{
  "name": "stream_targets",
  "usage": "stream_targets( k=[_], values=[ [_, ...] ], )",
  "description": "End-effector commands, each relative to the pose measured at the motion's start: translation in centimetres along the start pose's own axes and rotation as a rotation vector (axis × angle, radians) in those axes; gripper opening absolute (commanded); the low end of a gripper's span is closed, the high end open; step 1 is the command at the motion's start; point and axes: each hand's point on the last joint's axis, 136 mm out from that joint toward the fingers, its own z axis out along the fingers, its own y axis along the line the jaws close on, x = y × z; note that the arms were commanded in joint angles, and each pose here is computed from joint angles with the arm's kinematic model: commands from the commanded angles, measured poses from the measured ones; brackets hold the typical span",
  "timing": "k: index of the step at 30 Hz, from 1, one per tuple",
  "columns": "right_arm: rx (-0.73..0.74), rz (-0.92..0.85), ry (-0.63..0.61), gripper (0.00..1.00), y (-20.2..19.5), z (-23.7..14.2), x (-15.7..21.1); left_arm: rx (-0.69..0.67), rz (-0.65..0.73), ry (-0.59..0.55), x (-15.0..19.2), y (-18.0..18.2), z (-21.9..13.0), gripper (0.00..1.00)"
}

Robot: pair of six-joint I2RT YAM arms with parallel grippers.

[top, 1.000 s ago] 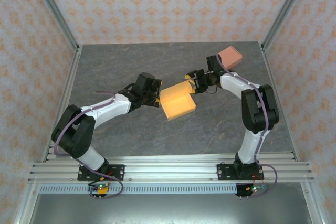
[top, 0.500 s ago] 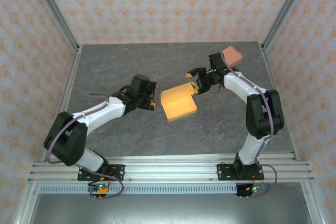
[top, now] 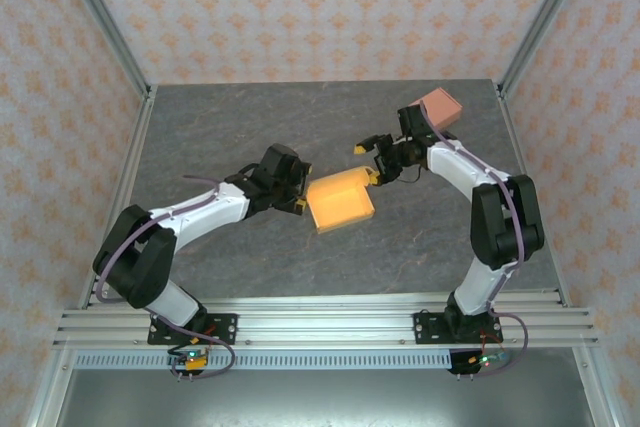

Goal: Fold the paper box

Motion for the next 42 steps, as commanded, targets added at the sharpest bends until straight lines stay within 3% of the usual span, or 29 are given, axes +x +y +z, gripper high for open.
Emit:
stream_targets(
  k=[1,14,24,30,42],
  values=[
    [-0.026,0.042,0.001,0.66,0.1,-0.7,1.0,0.021,-0.002,0.013,1.1,-1.3,-0.7,0.75],
    [-0.041,0.081,-0.039,0.58,-1.5,-0.9,1.6,-0.003,0.035,0.037,3.4,-0.1,0.8,0.62],
    [0.088,0.015,-0.089,0.51,-7.0,-1.0,1.6,-0.041,0.255,-0.099,1.2,3.0,-0.4,0.41],
    [0.169,-0.026,-0.118,0.53,-9.2,-1.6,1.5,-0.032,0.379,-0.153,0.2,3.9,-0.9,0.40],
    [0.234,-0.100,-0.178,0.66,-9.5,-5.5,1.6,0.007,0.415,-0.198,-1.1,5.6,-0.5,0.32]
  ],
)
